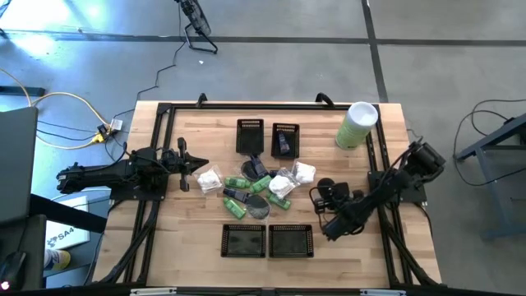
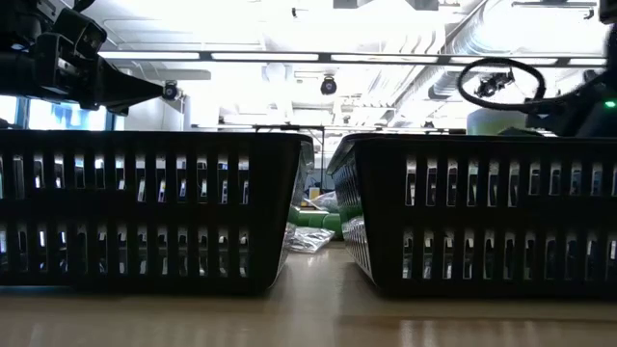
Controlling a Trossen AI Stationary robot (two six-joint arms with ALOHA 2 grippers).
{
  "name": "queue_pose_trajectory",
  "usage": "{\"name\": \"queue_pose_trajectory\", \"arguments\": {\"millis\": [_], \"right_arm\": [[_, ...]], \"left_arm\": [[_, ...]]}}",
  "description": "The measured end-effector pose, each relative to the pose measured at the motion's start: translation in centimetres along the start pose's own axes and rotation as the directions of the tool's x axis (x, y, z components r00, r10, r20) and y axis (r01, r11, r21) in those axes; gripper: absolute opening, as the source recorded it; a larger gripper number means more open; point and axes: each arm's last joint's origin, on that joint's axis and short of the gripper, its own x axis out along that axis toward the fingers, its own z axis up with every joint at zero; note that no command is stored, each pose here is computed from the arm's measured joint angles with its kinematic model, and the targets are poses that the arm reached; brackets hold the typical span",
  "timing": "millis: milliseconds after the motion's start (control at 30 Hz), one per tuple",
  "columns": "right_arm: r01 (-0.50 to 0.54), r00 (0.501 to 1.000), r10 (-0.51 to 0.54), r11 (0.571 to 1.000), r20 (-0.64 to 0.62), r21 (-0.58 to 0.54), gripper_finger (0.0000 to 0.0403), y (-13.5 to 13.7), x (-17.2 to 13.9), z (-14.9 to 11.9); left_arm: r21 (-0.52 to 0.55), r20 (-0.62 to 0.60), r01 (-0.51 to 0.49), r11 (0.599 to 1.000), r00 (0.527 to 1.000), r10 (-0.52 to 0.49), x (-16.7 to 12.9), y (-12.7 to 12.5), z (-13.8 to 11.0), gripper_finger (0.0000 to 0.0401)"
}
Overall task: Pick & Place Travel size toiletries
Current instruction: Put the black hairbrush into the bottom right black bin
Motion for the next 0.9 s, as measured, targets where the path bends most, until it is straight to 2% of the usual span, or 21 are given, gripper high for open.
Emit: {"name": "queue_pose_trajectory", "arguments": {"millis": [233, 467, 667, 900], "right_arm": [[-0.118, 0.992, 0.116, 0.992, -0.049, -0.041, 0.0003, 2.0, 0.5, 0.2], [-0.272, 0.957, 0.258, 0.957, -0.132, -0.099, 0.0003, 4.3, 0.9, 0.5], [-0.288, 0.955, 0.274, 0.949, -0.112, -0.13, 0.0003, 4.5, 0.9, 1.4], [-0.342, 0.938, 0.328, 0.929, -0.113, -0.144, 0.0003, 4.1, -1.5, 3.6]], "left_arm": [[-0.002, 0.0, 0.0, 1.0, 1.0, 0.0, 0.0, 0.0, 0.0, 0.0], [-0.002, 0.0, 0.0, 1.0, 1.0, 0.0, 0.0, 0.0, 0.0, 0.0], [-0.003, 0.0, 0.0, 1.0, 1.0, 0.0, 0.0, 0.0, 0.0, 0.0], [-0.003, 0.0, 0.0, 1.0, 1.0, 0.0, 0.0, 0.0, 0.0, 0.0]]}}
